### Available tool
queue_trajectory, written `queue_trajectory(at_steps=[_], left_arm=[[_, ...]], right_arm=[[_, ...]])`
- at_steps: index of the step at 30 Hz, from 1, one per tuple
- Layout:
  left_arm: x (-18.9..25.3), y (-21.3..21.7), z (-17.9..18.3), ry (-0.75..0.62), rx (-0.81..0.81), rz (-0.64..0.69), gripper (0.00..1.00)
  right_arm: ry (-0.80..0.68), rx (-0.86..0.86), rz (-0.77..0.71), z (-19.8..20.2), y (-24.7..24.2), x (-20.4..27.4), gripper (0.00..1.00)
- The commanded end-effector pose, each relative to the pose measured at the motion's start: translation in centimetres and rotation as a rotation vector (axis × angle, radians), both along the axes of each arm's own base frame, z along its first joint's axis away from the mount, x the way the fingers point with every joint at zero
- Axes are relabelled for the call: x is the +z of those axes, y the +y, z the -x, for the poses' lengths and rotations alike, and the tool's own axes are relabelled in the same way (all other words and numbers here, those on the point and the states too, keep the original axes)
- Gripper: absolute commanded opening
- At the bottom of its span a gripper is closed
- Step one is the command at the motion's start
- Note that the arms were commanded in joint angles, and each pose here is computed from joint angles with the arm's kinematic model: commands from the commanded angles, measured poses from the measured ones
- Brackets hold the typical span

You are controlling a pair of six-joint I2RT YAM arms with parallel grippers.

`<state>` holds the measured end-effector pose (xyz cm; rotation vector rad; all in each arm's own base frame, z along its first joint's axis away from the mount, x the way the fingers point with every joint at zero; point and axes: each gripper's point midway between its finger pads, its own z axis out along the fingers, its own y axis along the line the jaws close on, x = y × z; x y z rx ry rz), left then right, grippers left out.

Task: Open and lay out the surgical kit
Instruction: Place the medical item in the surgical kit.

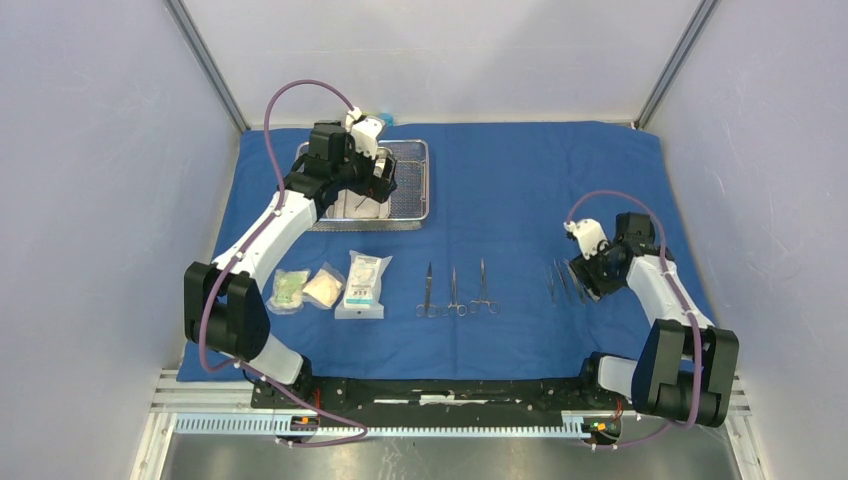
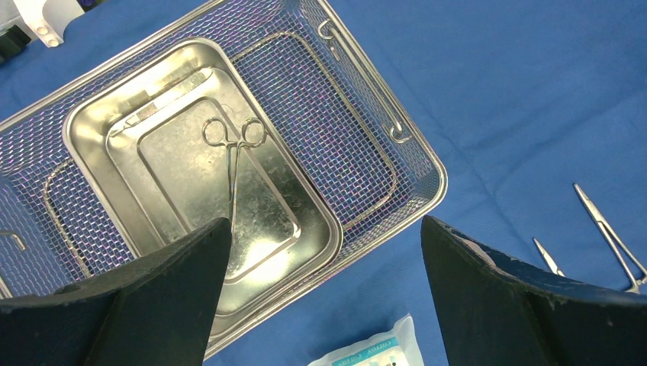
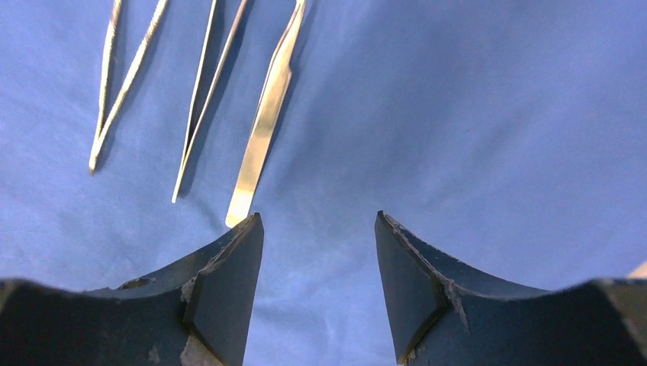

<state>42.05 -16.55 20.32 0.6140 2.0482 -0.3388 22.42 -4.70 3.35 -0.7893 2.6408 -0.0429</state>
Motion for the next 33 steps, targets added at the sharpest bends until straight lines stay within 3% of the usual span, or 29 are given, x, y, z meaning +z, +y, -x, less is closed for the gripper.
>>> queue_trajectory(at_steps=[1, 15, 33], left_arm=[[1.8, -0.5, -0.7, -0.047, 0.000, 0.033, 1.00], [2.2, -0.7, -0.8, -0.030, -0.005, 0.043, 1.00], [2.2, -0.9, -0.6, -0.020, -0.013, 0.049, 1.00]], right_arm=[[-0.143, 0.018, -0.068, -3.7, 1.0, 4.1, 0.62], [-0.218, -0.009, -0.124, -8.9, 3.8, 3.6, 0.53], [-0.189, -0.012, -0.037, -9.9, 4.9, 2.0, 0.37]])
